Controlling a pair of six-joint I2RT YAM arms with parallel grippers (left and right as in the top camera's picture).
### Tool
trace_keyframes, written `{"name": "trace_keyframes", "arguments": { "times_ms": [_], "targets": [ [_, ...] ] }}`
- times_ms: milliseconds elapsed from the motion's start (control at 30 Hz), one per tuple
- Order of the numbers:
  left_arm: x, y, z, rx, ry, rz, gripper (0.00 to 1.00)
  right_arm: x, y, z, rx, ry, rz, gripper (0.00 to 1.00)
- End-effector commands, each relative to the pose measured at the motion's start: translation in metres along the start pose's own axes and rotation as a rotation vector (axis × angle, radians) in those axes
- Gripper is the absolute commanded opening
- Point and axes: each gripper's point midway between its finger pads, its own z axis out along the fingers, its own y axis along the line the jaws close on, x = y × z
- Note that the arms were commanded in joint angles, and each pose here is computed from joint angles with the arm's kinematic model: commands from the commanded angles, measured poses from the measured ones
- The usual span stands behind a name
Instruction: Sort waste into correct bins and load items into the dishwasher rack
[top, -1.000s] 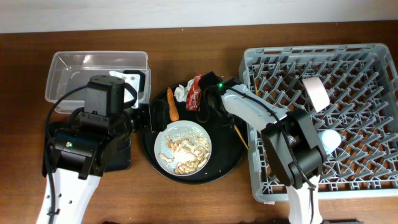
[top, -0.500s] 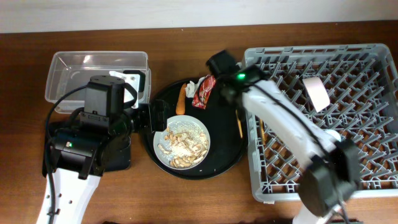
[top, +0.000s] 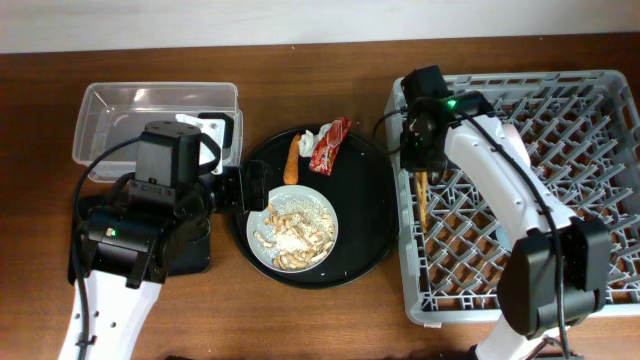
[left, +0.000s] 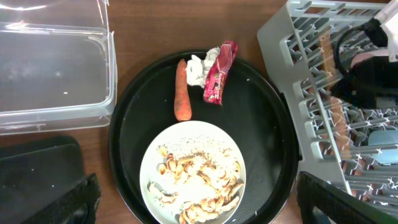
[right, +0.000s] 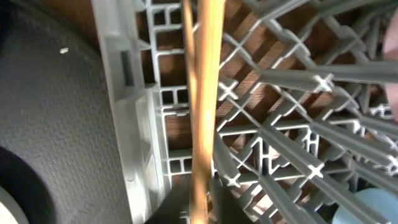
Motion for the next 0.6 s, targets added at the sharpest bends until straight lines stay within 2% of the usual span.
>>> {"name": "trace_keyframes", "arguments": {
  "times_ms": [0, 133, 300, 433, 567],
  "targets": [
    [-0.004, -0.002, -0.004, -0.001, -0.015, -0.008, 0.99, -0.004, 0.015, -0.022, -0.044, -0.058, -0.079, 0.50],
    [-0.004, -0.002, -0.004, -0.001, -0.015, -0.008, 0.99, -0.008, 0.043, -0.065, -0.102, -0.187, -0.168, 0.62],
    [-0.004, -0.002, -0.004, -0.001, -0.015, -0.008, 0.99, -0.001, 0.062, -0.095, -0.148, -0.255, -0.215, 0.63],
    [-0.004, -0.002, -0.004, -0.001, -0.015, -0.008, 0.99, 0.009, 0.082, -0.109, -0.253, -0.260, -0.286, 0.63],
    [-0.004, -0.002, -0.004, -0.001, -0.015, -0.008, 0.99, 0.013, 0.085, -0.116, -0.263, -0.266, -0.297, 0.63]
  ]
}}
